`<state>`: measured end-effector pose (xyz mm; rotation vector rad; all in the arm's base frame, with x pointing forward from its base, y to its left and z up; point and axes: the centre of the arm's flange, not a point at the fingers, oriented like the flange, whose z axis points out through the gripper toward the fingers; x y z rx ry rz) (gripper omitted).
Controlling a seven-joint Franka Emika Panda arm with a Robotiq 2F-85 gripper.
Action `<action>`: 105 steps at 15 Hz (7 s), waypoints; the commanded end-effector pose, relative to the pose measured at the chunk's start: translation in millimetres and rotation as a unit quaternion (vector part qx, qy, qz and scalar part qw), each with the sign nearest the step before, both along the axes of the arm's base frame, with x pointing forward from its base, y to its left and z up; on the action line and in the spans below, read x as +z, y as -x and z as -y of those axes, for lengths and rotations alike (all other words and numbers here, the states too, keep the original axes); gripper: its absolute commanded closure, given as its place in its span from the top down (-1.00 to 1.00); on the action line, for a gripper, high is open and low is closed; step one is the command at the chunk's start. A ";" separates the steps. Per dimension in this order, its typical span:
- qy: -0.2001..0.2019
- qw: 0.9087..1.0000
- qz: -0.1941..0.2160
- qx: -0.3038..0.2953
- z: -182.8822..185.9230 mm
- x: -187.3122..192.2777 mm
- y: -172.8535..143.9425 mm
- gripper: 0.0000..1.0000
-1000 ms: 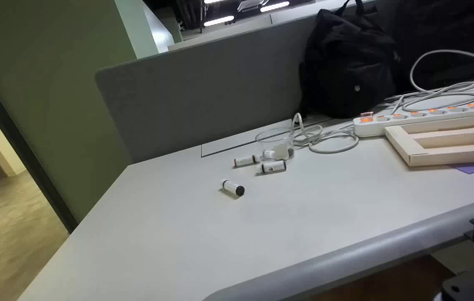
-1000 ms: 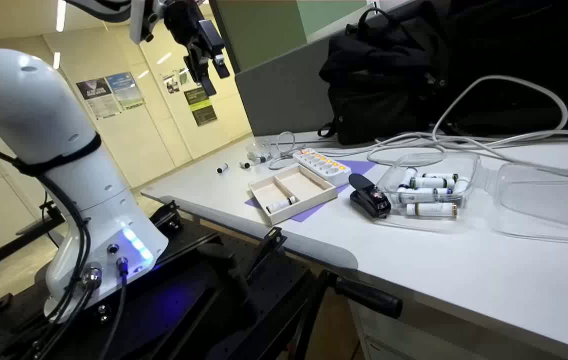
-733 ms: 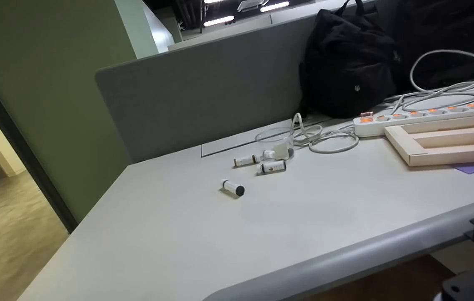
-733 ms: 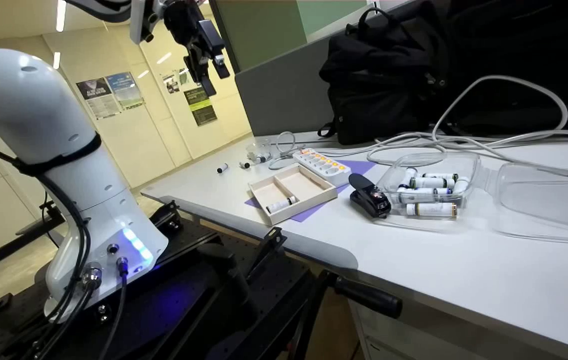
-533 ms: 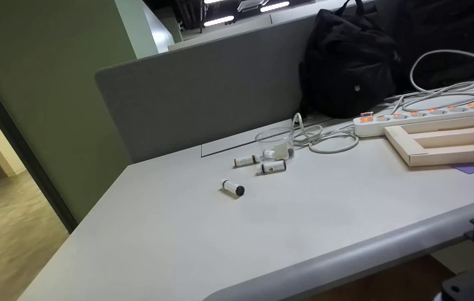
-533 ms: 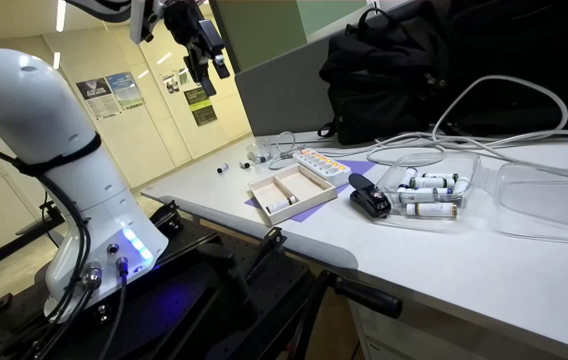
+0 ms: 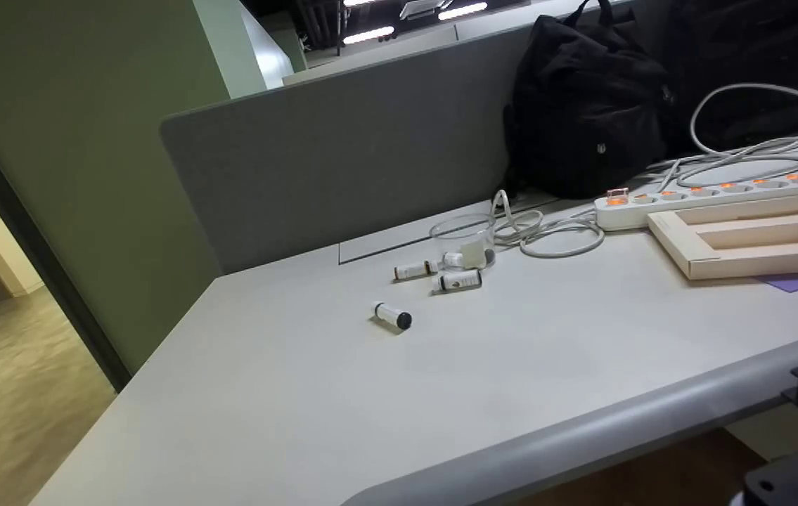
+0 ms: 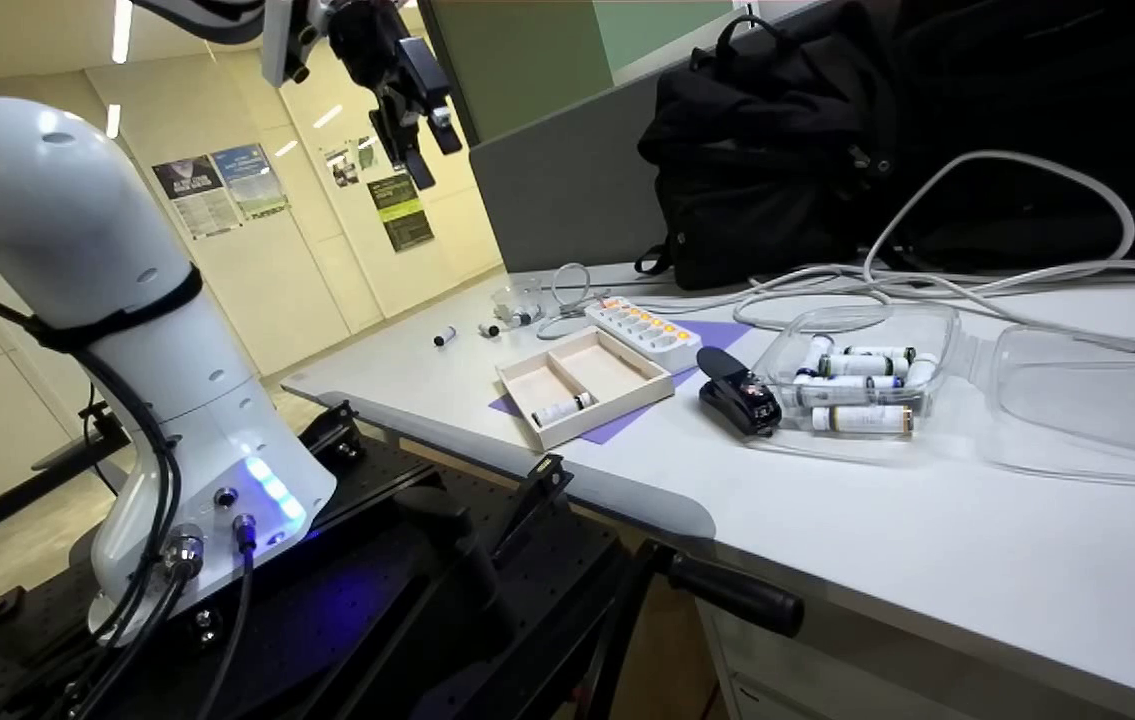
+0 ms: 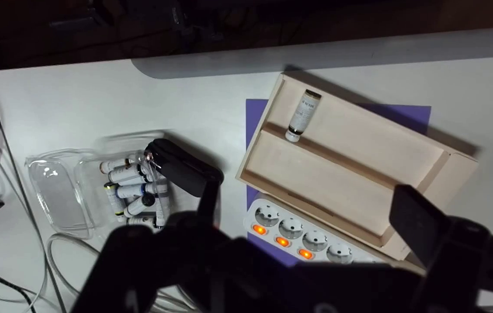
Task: Turn on the second switch from the left
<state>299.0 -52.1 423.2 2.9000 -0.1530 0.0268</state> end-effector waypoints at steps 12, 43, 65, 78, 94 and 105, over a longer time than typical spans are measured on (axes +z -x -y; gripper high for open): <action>-0.128 0.976 0.131 -0.114 15.3 -21.5 -238.9 0.19; -0.139 0.979 0.032 -0.147 -33.2 -123.8 -324.9 -0.98; -0.096 0.985 0.051 -0.135 -76.5 -222.4 -312.8 -1.00; -0.060 0.990 0.063 -0.116 -74.4 -263.2 -327.5 -1.00; -0.023 0.992 -0.001 -0.124 -54.4 -254.1 -334.4 -1.00; -0.034 0.990 -0.029 -0.131 -60.5 -263.0 -328.9 -1.00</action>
